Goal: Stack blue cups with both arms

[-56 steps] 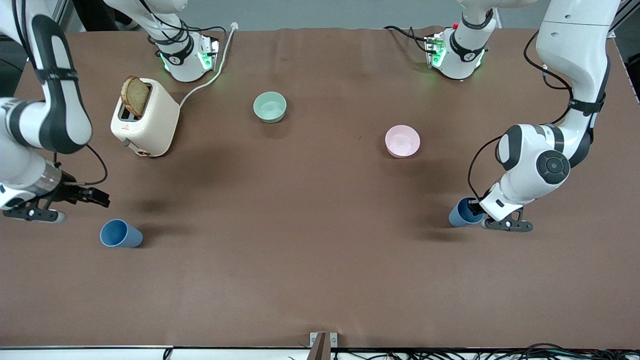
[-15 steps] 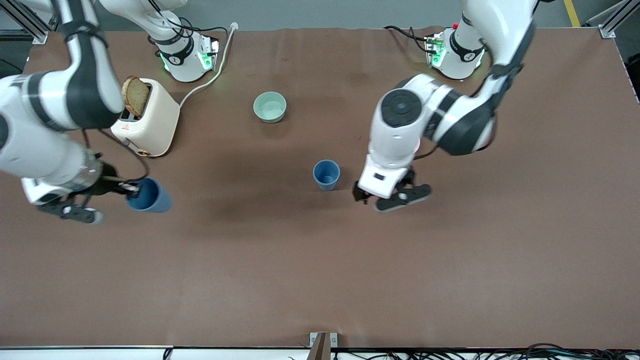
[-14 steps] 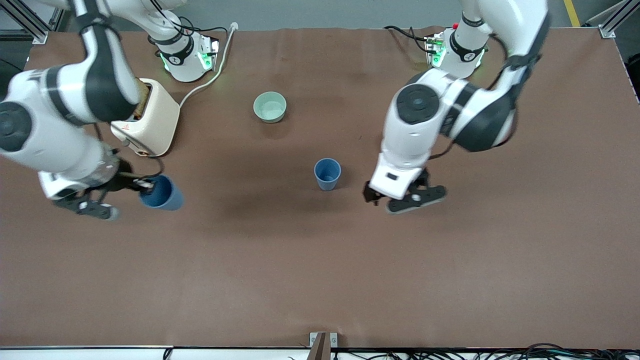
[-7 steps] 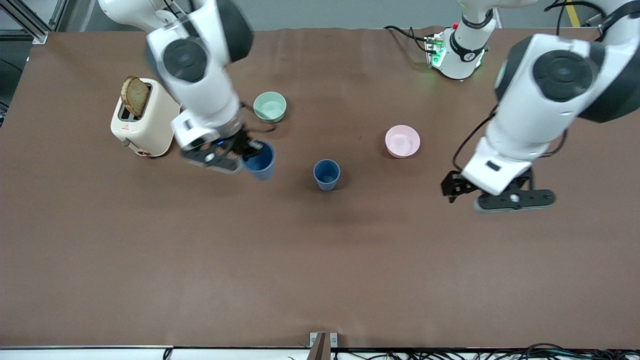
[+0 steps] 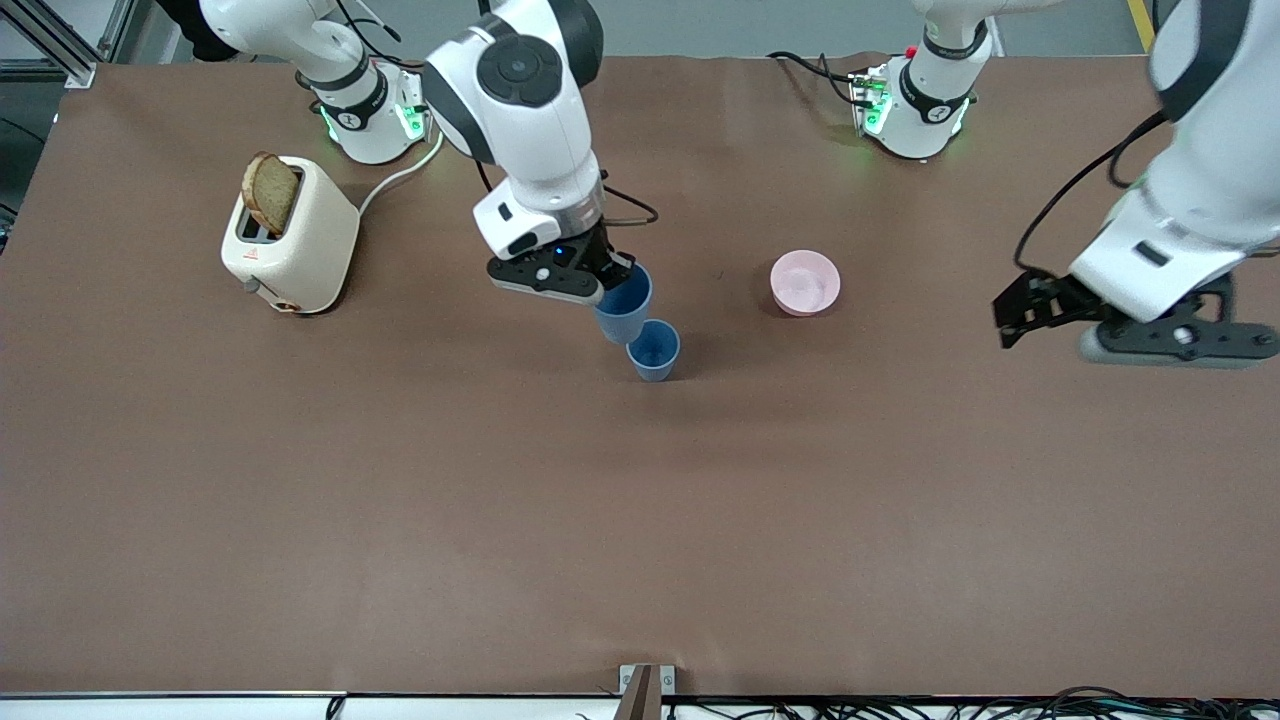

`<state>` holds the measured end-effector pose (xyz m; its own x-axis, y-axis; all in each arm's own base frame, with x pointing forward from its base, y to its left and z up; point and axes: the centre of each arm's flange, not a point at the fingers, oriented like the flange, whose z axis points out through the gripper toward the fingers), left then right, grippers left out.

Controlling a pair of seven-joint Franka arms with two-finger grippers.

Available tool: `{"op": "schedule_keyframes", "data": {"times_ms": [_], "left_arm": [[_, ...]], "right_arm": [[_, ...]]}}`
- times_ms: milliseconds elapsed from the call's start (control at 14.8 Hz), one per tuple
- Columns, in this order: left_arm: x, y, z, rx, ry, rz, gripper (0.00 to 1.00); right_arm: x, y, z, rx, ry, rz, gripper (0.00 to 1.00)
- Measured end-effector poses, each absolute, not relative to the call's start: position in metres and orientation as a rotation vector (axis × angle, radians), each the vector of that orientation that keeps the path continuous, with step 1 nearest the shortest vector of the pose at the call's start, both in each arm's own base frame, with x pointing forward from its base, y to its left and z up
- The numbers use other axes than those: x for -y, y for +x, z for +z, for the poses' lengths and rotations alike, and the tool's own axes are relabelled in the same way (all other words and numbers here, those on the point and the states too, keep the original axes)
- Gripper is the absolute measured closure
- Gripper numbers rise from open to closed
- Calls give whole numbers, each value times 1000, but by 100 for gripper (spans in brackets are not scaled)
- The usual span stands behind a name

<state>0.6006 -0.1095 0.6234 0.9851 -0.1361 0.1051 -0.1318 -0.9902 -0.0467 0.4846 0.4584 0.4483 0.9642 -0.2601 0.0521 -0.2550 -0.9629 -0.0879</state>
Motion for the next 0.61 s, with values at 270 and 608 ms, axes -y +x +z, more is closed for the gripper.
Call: {"op": "schedule_keyframes", "data": {"times_ms": [270,608], "left_arm": [[66,599,633,-261,-3125,-171,0],[61,593,635,-271,-3130,-150,0]], "right_arm": [[-483,476,409,-347,-3051,-88,94],[-496,474,387,-321,-3044,-103,94]]}}
